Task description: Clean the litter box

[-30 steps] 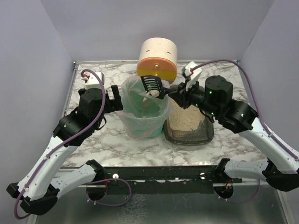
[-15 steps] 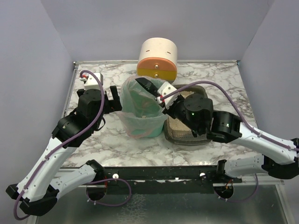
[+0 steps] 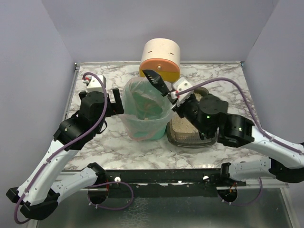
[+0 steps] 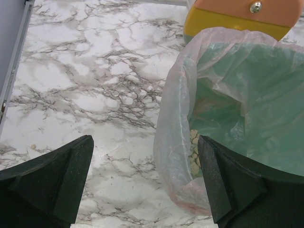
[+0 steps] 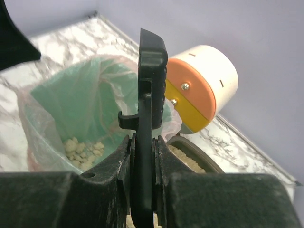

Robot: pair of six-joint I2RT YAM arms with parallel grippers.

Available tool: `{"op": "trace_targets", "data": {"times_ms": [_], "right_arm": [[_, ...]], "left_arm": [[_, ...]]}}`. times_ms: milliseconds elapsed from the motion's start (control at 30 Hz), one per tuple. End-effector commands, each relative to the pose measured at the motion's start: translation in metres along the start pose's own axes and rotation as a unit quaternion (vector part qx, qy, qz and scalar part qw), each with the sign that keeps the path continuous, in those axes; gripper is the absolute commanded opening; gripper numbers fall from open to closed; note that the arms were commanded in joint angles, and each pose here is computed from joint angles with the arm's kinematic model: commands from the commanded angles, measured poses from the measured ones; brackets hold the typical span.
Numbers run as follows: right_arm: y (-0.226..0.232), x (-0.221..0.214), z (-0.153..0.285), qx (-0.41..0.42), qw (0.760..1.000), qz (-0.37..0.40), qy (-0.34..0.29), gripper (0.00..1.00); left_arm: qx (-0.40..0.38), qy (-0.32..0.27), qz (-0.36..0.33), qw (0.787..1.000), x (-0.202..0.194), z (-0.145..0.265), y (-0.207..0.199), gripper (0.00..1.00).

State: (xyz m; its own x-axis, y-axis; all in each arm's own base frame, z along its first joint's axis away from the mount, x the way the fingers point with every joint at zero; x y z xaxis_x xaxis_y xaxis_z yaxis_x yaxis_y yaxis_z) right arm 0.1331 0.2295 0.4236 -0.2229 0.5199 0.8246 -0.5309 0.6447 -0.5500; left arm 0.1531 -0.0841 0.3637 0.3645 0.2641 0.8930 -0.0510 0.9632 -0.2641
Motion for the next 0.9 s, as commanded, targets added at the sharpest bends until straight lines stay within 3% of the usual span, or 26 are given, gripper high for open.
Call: {"op": "trace_targets", "data": {"times_ms": [0, 200, 467, 867], "right_arm": [[-0.038, 0.020, 0.039, -0.055, 0.984, -0.147, -0.086, 0.00], [-0.056, 0.009, 0.062, -0.109, 0.963, -0.237, -0.070, 0.01], [-0.049, -0.026, 0.073, -0.153, 0.942, -0.297, -0.024, 0.01], [-0.018, -0.080, 0.064, -0.214, 0.932, -0.284, 0.064, 0.01]], "left_arm": [[0.010, 0.004, -0.007, 1.000, -0.008, -0.001, 0.005, 0.99], [0.002, -0.002, 0.000, 1.000, -0.009, -0.005, 0.002, 0.99], [0.000, -0.020, 0.007, 1.000, -0.009, -0.007, 0.002, 0.99], [0.007, -0.092, 0.056, 0.994, -0.014, -0.006, 0.013, 0.99]]}}
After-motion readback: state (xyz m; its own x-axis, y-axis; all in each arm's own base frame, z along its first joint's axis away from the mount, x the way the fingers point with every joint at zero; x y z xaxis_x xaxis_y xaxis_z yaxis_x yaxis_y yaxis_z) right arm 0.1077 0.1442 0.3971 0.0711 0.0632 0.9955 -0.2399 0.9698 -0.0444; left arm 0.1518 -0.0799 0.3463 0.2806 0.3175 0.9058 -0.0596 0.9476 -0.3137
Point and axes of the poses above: each gripper's point midway between its finger pads, its own z axis back along the fingers, its own y axis along the line the jaws close on, x = y × z, the point moved 10 cm from there along z, back along the fingers, and after that the axes turned 9 degrees about z, right-handed, at the moved point
